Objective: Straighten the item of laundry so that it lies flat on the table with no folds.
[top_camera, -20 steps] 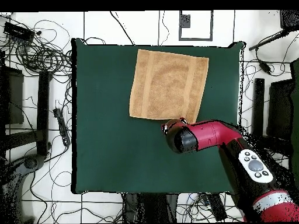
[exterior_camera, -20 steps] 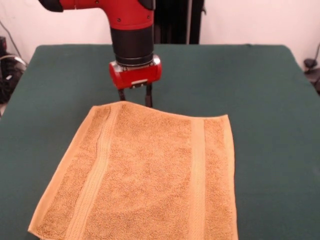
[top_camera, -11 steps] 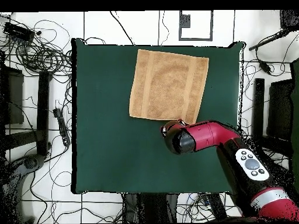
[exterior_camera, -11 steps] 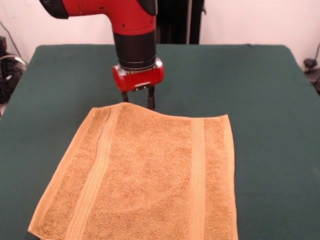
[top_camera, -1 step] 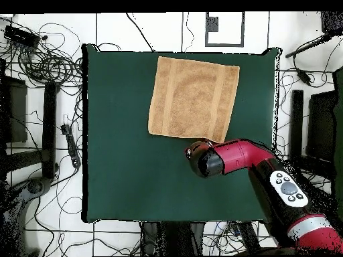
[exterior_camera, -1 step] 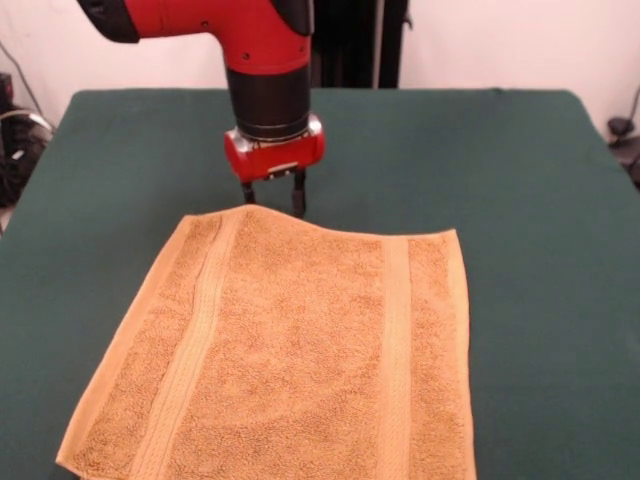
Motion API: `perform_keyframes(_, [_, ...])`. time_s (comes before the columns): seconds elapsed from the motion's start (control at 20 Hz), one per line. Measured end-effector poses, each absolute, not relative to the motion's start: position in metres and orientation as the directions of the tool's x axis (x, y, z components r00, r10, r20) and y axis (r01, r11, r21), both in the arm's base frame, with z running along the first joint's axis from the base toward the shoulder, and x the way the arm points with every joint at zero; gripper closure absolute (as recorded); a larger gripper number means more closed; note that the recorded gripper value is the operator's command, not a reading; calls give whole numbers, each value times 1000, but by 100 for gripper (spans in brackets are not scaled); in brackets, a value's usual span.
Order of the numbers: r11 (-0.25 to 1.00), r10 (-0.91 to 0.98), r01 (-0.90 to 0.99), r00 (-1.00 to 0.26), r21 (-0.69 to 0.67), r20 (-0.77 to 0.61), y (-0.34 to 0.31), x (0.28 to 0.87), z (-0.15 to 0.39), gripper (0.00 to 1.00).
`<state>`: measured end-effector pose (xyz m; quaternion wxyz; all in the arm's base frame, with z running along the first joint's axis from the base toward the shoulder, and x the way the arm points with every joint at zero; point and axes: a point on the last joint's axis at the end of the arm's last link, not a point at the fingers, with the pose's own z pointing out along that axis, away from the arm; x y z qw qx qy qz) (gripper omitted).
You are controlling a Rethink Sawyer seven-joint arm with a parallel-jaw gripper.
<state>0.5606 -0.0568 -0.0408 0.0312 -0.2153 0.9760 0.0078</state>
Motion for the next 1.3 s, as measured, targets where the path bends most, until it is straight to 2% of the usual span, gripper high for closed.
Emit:
perform_keyframes(0.4, [888, -459, -459, -888, 12, 16, -63, 551, -40, 0])
perform_keyframes(1.3, [861, -508, -508, -861, 15, 10, -56, 554, -39, 0])
